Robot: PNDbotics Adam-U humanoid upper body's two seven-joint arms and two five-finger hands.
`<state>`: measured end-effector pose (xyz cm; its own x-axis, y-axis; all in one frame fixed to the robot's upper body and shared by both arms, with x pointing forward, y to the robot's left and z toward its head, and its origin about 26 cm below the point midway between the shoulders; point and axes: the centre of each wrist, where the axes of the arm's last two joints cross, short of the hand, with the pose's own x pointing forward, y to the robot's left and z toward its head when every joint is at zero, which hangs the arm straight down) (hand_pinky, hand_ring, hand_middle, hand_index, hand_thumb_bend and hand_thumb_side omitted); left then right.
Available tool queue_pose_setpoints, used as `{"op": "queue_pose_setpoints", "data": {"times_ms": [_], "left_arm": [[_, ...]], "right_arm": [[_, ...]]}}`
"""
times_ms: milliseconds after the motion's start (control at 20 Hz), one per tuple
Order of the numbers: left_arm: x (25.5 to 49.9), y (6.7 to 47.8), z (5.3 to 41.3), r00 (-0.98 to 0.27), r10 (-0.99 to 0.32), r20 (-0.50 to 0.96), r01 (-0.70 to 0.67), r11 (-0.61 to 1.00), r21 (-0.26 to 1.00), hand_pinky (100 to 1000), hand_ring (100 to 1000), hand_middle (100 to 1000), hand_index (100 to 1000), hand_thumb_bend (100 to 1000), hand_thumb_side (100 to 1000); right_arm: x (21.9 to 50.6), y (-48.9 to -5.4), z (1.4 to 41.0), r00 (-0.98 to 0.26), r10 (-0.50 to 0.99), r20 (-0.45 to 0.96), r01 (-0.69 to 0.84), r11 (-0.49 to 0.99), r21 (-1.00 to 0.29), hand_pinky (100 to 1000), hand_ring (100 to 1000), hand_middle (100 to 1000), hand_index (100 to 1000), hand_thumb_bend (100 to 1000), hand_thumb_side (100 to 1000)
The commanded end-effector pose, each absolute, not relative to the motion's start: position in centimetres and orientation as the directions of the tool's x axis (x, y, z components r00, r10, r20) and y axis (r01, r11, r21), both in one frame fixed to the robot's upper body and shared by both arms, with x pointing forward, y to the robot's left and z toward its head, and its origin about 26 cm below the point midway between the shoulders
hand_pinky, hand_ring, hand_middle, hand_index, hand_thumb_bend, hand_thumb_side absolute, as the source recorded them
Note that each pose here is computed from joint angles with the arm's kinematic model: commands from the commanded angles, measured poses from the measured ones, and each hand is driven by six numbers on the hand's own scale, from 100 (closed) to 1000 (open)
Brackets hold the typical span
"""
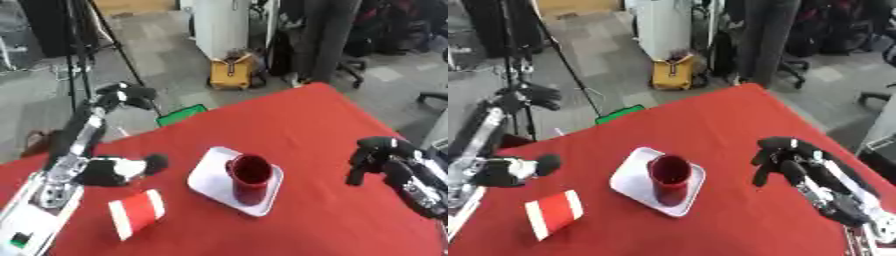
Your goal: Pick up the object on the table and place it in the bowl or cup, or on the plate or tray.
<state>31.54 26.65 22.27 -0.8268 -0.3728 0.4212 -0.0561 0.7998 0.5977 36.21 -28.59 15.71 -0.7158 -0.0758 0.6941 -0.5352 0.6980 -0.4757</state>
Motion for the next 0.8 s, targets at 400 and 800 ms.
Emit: {"op": "queue_pose_setpoints", "data": {"times_ms": [400,800], "left_arm": [[28.4,29.7,18.1,-0.731,-0.383,0.565,-0.025,0.842,0.539,704,600,638,810,733,757],[28.2,29.3,17.2,-0.709,-0.375,0.598,0.028,0.832,0.554,699,585,626,813,723,772]], "right_arm": [[35.9,-29.6,16.5,-0.760,-0.037,0.649,-0.495,0.680,-0.541,545,518,641,853,100,603],[36.0,-29.5,16.3,-0.762,-0.041,0.646,-0.495,0.680,-0.541,545,517,642,856,100,602]]}}
